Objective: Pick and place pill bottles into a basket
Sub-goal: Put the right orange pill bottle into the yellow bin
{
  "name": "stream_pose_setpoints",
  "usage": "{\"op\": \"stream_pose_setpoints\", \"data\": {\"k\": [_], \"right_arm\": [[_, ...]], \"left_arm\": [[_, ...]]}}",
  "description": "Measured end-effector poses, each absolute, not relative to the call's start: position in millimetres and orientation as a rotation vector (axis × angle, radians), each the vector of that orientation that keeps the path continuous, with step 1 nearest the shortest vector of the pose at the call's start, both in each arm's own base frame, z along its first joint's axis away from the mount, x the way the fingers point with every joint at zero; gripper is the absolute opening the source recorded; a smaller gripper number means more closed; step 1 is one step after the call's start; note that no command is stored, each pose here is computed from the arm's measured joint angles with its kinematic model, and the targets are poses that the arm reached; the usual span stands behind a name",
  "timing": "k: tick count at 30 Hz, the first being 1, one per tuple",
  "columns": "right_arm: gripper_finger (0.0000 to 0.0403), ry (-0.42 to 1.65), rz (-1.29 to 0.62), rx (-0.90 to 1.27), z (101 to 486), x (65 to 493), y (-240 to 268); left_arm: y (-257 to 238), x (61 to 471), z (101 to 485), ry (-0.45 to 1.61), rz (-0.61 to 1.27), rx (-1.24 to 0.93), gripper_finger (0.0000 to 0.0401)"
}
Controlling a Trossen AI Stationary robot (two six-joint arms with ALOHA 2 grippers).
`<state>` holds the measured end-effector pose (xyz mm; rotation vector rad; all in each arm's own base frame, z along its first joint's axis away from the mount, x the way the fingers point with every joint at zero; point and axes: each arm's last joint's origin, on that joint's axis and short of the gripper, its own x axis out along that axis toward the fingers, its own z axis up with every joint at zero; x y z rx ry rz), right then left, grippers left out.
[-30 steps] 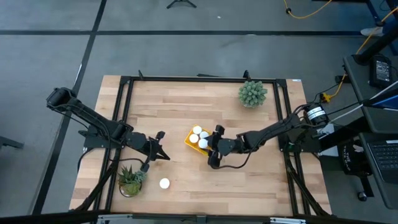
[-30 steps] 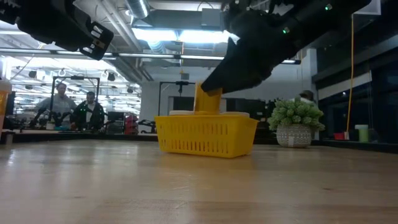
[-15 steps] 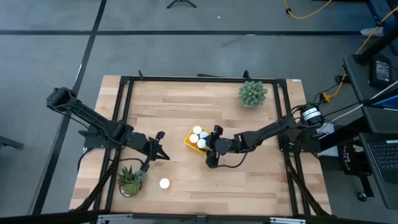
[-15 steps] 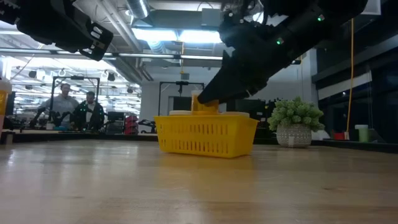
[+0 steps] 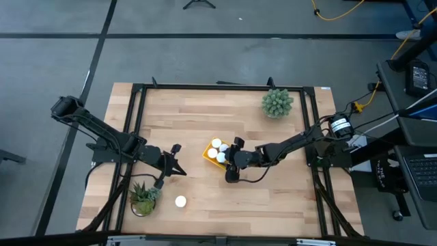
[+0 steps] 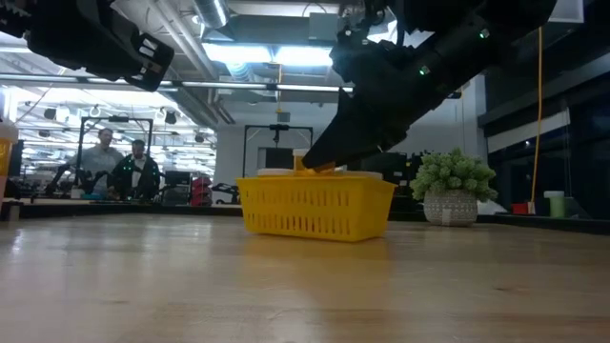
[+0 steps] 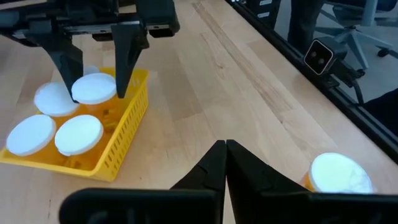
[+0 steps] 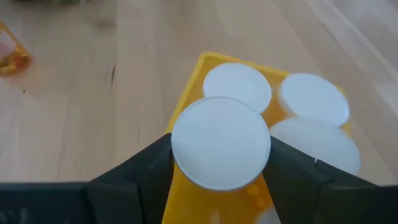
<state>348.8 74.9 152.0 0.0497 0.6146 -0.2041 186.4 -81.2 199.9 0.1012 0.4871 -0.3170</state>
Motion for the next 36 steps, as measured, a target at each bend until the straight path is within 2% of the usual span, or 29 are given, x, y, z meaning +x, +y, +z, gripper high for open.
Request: {"op": "stream_pose_setpoints", "data": {"k": [36], "right_arm": [[0.0224, 0.628, -0.190, 0.017, 151.0, 348.3, 74.8]], "left_arm": [[-81.2, 186.4, 199.9, 0.480, -0.328, 0.141, 0.0010]]}}
